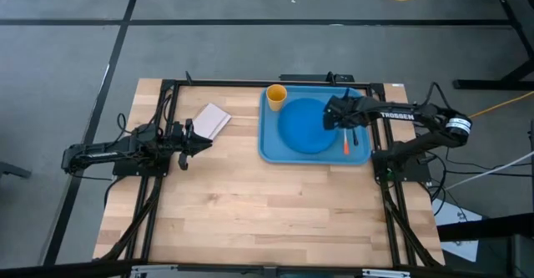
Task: Pick and place plate/cup/fork/spoon on tray
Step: Put the orange fork on the tray in between the blue plate and black spoon
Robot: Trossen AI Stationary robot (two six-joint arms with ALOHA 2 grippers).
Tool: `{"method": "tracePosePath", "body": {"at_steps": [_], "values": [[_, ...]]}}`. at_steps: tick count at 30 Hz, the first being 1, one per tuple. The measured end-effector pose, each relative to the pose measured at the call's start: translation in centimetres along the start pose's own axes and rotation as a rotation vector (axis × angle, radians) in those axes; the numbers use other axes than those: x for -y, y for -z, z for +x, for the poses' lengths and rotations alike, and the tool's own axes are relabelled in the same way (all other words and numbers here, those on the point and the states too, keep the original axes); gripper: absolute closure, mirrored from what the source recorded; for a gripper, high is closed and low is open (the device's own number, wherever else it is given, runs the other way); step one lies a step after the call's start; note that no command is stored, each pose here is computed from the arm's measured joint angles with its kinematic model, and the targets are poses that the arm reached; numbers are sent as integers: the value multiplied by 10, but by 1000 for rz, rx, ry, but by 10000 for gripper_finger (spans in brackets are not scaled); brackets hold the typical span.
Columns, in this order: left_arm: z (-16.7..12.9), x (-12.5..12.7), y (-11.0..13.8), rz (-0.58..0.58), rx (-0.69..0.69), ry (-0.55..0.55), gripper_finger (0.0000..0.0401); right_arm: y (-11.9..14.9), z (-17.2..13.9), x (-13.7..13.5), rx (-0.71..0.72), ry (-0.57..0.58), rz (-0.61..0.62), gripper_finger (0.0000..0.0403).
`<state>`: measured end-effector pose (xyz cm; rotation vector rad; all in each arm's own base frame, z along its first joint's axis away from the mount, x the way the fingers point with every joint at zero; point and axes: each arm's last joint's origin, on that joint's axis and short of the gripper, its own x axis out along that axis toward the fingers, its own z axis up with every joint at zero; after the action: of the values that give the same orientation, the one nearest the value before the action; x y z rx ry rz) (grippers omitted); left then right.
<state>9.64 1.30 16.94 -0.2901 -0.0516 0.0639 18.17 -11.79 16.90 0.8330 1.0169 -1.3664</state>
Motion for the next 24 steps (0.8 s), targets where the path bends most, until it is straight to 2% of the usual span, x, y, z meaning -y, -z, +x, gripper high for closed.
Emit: {"method": "tracePosePath", "body": {"at_steps": [10, 19, 24], "values": [[0, 0, 0, 0, 0, 0, 342, 5, 19, 7, -12, -4, 23, 391], [0, 0, 0, 0, 0, 0, 342, 5, 25, 5, 37, -40, -56, 371], [0, 0, 0, 0, 0, -1, 342, 6, 26, 6, 35, -27, -20, 368]]}}
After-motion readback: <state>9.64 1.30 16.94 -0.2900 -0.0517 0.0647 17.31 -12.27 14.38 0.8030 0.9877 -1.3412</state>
